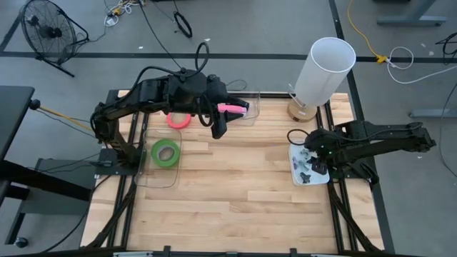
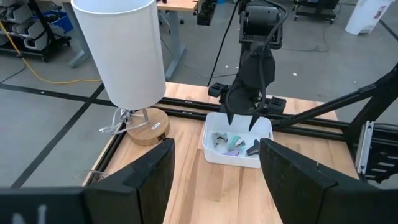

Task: Pick and place Stapler, Stapler remover, tape
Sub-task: Put the pink tape into the bottom transparent bin

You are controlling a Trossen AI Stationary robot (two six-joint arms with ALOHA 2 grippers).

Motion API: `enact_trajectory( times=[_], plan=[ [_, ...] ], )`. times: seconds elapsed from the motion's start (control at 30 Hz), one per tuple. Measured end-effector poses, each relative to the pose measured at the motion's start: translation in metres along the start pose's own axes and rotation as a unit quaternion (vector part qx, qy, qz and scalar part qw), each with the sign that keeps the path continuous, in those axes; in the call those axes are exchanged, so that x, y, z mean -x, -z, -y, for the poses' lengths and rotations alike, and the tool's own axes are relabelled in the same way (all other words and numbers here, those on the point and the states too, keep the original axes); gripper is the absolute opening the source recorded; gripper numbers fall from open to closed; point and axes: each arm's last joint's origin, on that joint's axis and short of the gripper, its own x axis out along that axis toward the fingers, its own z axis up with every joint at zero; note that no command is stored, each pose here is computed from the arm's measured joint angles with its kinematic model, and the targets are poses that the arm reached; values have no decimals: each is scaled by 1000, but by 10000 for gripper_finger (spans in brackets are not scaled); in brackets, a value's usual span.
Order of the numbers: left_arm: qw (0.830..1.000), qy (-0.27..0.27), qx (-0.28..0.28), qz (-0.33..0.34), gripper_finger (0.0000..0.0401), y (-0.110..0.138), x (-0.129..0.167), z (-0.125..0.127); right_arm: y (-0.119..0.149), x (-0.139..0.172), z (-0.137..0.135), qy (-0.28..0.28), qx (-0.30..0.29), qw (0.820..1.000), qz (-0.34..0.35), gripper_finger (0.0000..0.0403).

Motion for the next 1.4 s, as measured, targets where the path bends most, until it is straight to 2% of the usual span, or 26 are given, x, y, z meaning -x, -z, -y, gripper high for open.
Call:
enact_trajectory(
  times=[0.13,0.27,0.47,0.63,0.83,1.07,1.4],
  plan=[
    [1000,-2,-22,-11,236,2,1,0,-8,0,-2,-1,10,999,43,268],
    [999,-8,-22,-38,236,7,5,-5,-22,3,-7,-25,16,993,118,267],
    [994,-24,-5,-104,236,19,9,-12,-44,12,-14,-64,15,968,241,254],
    [990,-26,-9,-141,236,26,8,-13,-56,20,-18,-76,32,947,311,245],
    [988,-17,-10,-152,236,29,3,-11,-62,25,-20,-77,32,932,353,240],
    [977,-13,-39,-209,236,42,-16,-8,-66,29,-20,-65,28,921,384,240],
    [968,-1,-62,-242,236,53,-45,-5,-66,30,-20,-67,26,919,387,240]
  ],
)
